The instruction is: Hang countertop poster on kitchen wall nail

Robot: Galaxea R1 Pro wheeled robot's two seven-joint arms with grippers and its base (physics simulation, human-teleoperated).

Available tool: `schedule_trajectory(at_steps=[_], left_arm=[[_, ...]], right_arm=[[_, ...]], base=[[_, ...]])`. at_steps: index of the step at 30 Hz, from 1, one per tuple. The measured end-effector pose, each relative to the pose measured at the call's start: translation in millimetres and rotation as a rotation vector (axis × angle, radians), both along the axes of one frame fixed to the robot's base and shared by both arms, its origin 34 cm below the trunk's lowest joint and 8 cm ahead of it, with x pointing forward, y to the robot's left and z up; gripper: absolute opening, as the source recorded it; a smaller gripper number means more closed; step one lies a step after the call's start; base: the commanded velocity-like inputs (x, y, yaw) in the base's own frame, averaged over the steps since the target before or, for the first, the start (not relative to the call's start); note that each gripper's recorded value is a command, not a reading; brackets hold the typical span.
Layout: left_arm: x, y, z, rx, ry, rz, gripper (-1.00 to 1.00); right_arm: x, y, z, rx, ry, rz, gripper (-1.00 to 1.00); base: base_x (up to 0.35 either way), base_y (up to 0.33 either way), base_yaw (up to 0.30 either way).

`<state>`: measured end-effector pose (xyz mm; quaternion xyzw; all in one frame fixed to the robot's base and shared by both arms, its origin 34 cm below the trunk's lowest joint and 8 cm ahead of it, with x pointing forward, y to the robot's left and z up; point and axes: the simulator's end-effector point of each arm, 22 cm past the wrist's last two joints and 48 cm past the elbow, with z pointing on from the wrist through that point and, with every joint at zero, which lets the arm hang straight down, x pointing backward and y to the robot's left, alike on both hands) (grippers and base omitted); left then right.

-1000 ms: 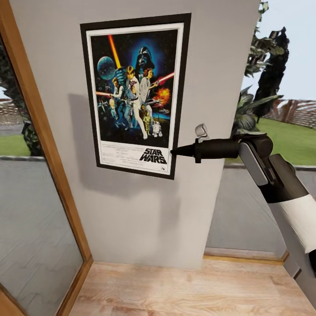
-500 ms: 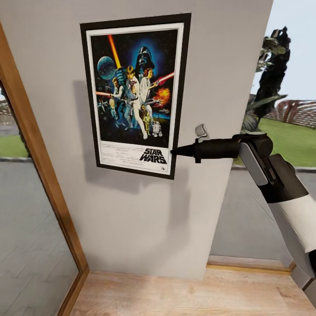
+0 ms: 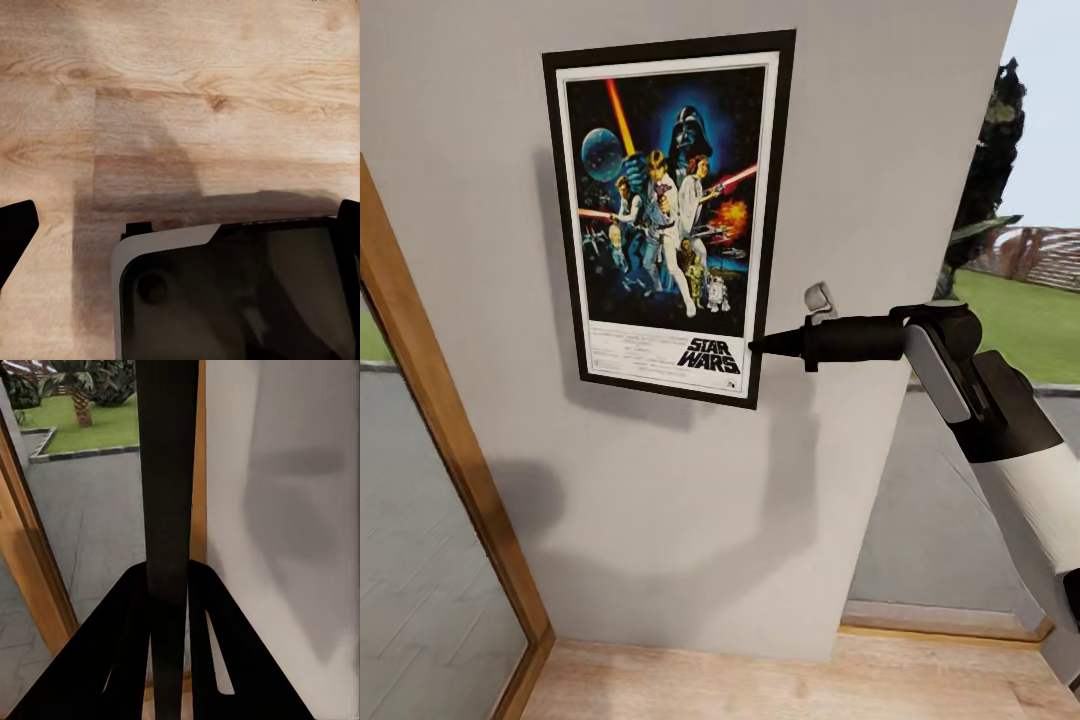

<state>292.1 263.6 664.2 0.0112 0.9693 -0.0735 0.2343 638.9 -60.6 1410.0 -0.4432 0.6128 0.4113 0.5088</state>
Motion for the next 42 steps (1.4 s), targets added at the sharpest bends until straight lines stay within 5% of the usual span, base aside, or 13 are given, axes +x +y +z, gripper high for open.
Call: schedule_trajectory(at_steps=[42], left_arm=[[-0.2, 0.0, 0.0, 0.0, 0.0, 0.0, 1.0]], right_arm=[[-0.1, 0.0, 0.0, 0.0, 0.0, 0.0, -1.0]], base=[[0.08, 0.022, 0.0]])
